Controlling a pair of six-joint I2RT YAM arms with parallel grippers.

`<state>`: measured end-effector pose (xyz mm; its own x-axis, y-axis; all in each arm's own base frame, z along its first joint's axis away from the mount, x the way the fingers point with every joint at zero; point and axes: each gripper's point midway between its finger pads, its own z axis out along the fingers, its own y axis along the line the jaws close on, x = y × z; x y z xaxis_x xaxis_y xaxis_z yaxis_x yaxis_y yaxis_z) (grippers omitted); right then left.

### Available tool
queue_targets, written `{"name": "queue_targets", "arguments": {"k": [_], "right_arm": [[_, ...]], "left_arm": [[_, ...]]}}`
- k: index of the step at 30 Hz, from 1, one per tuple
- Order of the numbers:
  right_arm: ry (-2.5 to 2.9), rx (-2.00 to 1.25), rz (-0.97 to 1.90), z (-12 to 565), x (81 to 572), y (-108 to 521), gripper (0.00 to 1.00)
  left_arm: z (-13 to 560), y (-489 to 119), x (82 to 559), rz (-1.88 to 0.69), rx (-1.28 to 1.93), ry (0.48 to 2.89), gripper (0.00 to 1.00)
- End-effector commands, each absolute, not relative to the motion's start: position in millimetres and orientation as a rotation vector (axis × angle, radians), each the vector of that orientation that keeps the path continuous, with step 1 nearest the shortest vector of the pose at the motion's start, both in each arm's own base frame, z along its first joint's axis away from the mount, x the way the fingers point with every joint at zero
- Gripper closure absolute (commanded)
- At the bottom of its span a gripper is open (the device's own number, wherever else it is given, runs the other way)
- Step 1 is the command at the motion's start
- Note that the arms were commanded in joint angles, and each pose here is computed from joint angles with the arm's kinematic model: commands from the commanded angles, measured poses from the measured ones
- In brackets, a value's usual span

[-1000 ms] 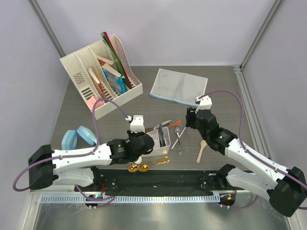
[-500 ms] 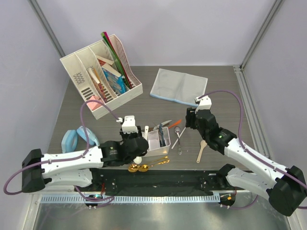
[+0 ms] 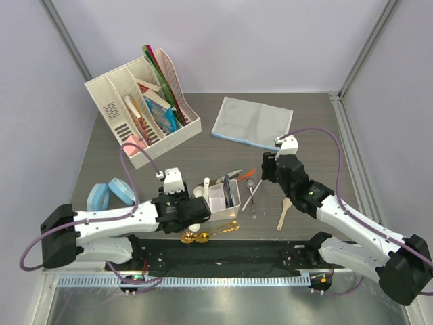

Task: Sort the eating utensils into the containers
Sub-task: Place the spoon in the storage box, then pick up the spoon from the center of the board.

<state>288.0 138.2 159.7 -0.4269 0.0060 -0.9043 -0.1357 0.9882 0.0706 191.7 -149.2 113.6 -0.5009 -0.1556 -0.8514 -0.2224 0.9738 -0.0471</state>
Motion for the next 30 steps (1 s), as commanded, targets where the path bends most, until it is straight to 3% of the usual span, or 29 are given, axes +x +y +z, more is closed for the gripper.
{"name": "queue_targets", "arguments": {"k": [1, 9, 22, 30], "right_arm": [[1.947, -0.054, 0.200, 178, 295, 142, 0.39], [1.940, -0.045, 0.197, 179, 294, 140, 0.39], [1.955, -0.054, 0.206, 175, 294, 142, 0.39], [1.955, -0.057, 0.204, 175, 294, 143, 0.39]], "left_arm": [[95, -165, 196, 0.097, -0.287, 2.169, 0.57], [57, -187, 205, 0.082, -0.259, 2.362, 0.63], [15, -177, 176, 0.038, -0.352, 2.478, 0.66], [17, -187, 181, -0.010, -0.313, 2.459, 0.66]]}}
